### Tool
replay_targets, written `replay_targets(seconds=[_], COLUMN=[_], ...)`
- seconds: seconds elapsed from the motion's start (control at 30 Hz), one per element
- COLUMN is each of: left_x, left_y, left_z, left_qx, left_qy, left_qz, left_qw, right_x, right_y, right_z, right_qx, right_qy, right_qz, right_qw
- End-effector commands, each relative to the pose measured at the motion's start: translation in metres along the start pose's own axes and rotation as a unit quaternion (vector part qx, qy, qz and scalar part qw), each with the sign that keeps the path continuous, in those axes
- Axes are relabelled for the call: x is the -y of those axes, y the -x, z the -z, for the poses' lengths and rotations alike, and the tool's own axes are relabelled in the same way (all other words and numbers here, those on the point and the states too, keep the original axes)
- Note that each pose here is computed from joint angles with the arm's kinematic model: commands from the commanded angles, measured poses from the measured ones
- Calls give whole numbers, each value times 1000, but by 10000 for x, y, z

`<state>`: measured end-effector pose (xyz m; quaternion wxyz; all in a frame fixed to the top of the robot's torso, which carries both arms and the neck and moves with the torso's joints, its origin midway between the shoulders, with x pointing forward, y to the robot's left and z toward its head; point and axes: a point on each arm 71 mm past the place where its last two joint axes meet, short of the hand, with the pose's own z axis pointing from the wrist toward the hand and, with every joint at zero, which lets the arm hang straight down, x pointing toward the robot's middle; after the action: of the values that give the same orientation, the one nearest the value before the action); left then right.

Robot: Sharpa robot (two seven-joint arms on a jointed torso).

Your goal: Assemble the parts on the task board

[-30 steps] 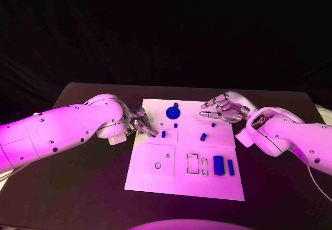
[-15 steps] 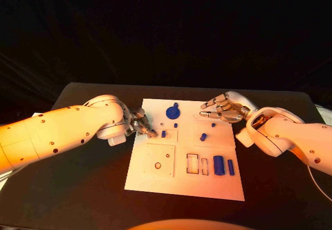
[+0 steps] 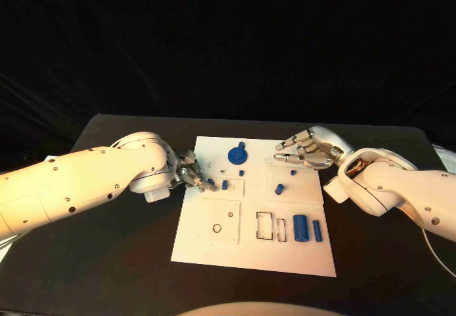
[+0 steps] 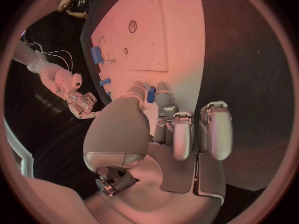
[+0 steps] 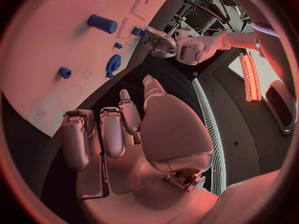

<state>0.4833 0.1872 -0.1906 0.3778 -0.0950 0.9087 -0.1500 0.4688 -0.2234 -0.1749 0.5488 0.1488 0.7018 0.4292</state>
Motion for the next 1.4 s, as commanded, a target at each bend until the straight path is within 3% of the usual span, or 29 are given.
replay_targets(seconds=[0.03, 0.33, 0.6, 0.73, 0.97, 1.4], left_x=[14, 24, 19, 57, 129, 174], left_y=[-5, 66, 360, 449, 501, 506], left_z=[14, 54, 113, 103, 38, -61], left_qx=[-4, 2, 1, -3, -22, -46], left_qy=[-2, -14, -12, -9, 4, 34], left_qz=[0, 21, 37, 36, 21, -14], left_qw=[1000, 1000, 999, 999, 1000, 998], right_x=[-7, 5, 15, 15, 11, 8], right_y=[-19, -26, -37, -45, -60, -64], right_z=[-2, -4, -12, -20, -30, -33], right_qx=[-7, -8, -8, -9, -10, -10], right_qy=[5, 4, 3, 3, 3, 3], right_qz=[0, 0, -1, -2, -3, -3], right_qw=[1000, 1000, 1000, 1000, 1000, 1000])
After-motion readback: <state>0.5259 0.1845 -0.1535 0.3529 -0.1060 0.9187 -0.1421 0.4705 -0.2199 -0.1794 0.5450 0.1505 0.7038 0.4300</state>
